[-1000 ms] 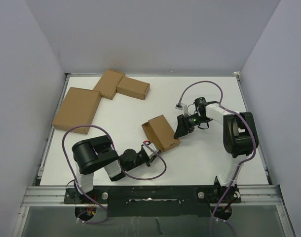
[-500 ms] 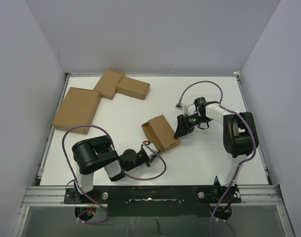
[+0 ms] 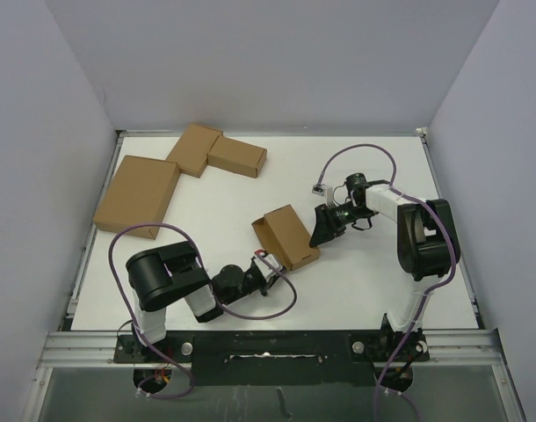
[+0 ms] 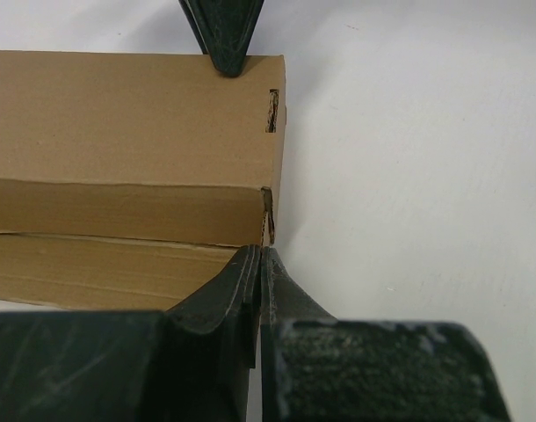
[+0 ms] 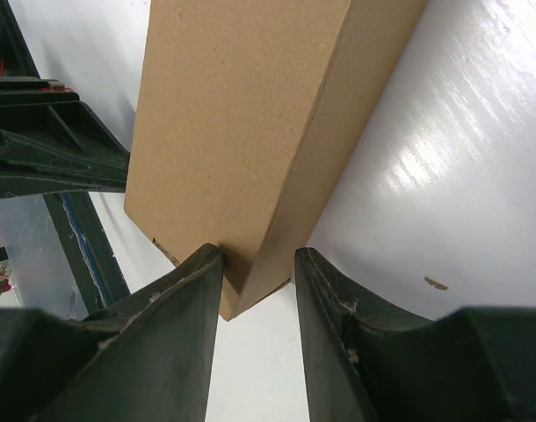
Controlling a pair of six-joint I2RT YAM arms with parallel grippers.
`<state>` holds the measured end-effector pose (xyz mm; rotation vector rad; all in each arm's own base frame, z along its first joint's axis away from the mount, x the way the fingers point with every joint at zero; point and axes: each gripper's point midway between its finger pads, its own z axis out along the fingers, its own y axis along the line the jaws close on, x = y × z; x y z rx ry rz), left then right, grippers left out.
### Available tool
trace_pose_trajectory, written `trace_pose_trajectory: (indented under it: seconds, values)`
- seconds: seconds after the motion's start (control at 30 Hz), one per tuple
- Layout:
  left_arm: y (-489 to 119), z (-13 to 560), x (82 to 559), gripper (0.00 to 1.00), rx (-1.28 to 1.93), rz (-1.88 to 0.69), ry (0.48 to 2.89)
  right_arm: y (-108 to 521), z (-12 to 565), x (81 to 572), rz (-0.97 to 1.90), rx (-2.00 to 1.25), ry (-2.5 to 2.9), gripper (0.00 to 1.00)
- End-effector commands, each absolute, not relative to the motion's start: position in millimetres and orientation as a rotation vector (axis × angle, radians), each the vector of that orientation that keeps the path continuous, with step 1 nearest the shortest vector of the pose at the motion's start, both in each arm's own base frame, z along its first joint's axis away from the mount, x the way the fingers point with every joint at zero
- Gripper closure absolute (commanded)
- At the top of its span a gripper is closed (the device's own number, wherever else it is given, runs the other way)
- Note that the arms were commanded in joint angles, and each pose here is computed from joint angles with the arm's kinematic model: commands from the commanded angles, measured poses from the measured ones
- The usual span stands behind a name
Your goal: Fold the paper box
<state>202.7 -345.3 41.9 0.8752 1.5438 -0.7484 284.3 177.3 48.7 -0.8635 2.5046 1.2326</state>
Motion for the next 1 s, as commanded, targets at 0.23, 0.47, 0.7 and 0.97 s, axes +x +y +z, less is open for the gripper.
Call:
trace_pose_trajectory:
  seconds: [0.23,0.47,0.7,0.97]
  values:
    - [-358,75,213,1.0,0.835,-0.76,1.536,165,28,296,1.048,-0.953,2.543,0.63]
    - [-366,80,219,1.0,0.882,-0.715,1.642,169,28,294,1.054,-0.97,2.537,0.63]
    - [-375,83,215,0.92,0.928,-0.732,1.716,169,29,295,1.053,-0.974,2.533,0.62]
    - [-364,105,211,0.57,0.883,-0.729,1.8,168,28,295,1.05,-0.974,2.535,0.62]
